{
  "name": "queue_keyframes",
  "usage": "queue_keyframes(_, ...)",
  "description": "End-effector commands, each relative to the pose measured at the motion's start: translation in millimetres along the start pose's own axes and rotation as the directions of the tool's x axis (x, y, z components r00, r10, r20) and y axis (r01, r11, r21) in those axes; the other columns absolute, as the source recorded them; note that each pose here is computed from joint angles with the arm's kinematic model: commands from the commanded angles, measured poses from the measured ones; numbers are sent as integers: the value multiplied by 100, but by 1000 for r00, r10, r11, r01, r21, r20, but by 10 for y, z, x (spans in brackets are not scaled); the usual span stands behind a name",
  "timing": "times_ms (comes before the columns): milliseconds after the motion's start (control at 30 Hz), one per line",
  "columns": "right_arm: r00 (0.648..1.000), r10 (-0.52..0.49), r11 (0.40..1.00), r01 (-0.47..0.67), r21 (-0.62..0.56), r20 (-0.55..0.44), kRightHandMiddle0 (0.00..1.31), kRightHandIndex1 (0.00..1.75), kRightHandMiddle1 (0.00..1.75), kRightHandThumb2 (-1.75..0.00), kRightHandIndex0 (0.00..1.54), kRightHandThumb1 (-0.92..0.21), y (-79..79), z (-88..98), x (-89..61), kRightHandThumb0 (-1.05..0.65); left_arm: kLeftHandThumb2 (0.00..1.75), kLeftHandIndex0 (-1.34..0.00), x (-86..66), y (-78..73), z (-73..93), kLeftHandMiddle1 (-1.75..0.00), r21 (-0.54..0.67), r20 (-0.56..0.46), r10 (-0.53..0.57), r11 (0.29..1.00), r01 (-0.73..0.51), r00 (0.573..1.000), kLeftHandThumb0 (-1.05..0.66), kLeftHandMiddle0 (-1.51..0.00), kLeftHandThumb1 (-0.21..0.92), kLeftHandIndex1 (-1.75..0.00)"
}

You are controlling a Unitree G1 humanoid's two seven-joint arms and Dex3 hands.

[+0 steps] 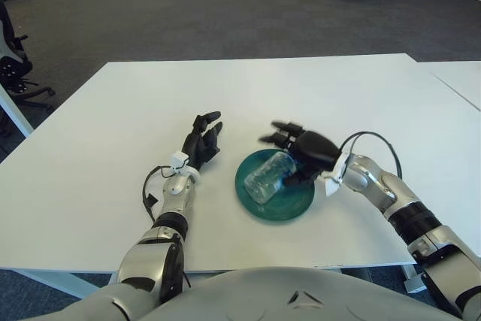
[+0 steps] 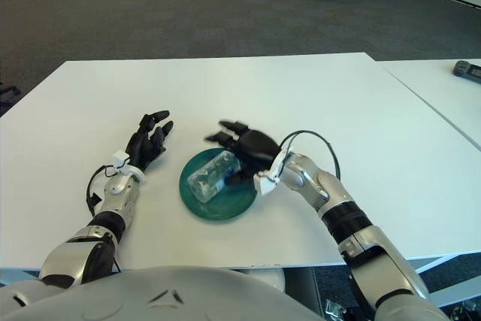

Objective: Put the bottle into the plate.

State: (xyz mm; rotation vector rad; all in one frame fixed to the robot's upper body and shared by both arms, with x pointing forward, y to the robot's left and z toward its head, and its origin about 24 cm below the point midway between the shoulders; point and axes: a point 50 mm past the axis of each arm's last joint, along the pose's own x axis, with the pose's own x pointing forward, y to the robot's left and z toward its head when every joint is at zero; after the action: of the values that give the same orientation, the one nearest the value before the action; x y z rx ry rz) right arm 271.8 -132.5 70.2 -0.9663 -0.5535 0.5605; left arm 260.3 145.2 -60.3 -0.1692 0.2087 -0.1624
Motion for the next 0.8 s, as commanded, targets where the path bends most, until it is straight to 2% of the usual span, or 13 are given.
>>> queue_keyframes(0, 967, -248, 959, 253, 125, -54, 0, 0, 48, -74, 0, -92, -268, -69, -24, -105, 77, -14, -196, -4, -318, -10, -51, -140, 43, 997, -51, 989, -78, -50, 92, -112)
queue_keyframes(133, 912, -386, 882, 409, 233, -137, 0, 0, 40, -73, 0, -92, -366, -142, -81, -105, 79, -15, -198, -9, -317, -12, -43, -132, 56, 997, -62, 990, -77, -53, 92, -111)
queue_keyframes(300, 878, -440, 840, 477, 258, -188, 0, 0, 34, -71, 0, -92, -480, -311, -162, -105, 82, -19, -199, -13, -314, -14, -38, -124, 59, 997, -64, 990, -77, -56, 92, -112)
queue_keyframes(533, 873, -425, 842, 479, 249, -241, 0, 0, 22, -74, 0, -92, -524, -565, -262, -105, 83, -24, -192, -17, -300, -17, -42, -110, 59, 997, -64, 992, -77, -59, 92, -113)
queue_keyframes(767, 859, -410, 835, 488, 253, -305, 0, 0, 15, -78, 0, -92, -515, -788, -331, -105, 84, -22, -190, -14, -290, -18, -45, -101, 56, 997, -61, 993, -76, -58, 92, -111)
